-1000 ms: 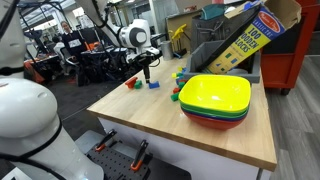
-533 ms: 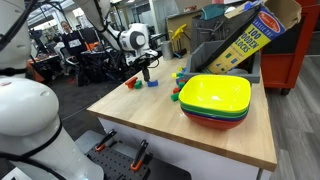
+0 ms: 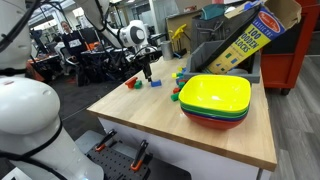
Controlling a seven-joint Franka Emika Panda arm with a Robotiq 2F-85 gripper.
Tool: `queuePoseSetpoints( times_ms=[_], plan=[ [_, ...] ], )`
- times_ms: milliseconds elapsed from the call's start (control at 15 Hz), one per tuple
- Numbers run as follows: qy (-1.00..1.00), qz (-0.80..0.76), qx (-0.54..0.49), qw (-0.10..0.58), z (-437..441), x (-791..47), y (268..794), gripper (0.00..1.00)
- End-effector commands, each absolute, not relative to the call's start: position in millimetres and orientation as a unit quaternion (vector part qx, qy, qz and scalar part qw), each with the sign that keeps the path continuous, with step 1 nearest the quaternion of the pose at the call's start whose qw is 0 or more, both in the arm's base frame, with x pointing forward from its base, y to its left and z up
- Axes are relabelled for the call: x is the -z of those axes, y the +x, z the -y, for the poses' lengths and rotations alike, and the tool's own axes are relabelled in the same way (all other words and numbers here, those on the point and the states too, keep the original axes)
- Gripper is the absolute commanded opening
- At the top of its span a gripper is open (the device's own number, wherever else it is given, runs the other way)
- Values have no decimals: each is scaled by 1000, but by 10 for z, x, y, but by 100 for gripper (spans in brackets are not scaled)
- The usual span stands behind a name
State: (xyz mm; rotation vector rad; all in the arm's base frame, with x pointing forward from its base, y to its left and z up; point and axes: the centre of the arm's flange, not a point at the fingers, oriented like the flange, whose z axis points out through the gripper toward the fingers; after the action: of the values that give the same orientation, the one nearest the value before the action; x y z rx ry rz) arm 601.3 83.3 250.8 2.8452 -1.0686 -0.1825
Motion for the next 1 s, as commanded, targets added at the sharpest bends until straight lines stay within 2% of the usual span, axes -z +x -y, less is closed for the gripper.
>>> queuePoseSetpoints(
  times_ms=[0,400,467,533,933],
  plan=[
    [934,345,61,70,-919,-2747,6063,100],
    [936,339,63,72,-1001,-2717,6123,100],
    [934,343,63,74,-975,-2717,6120,90],
    [933,346,62,75,-940,-2736,6115,73],
    [918,380,43,108,-702,-2849,6137,27]
  ],
)
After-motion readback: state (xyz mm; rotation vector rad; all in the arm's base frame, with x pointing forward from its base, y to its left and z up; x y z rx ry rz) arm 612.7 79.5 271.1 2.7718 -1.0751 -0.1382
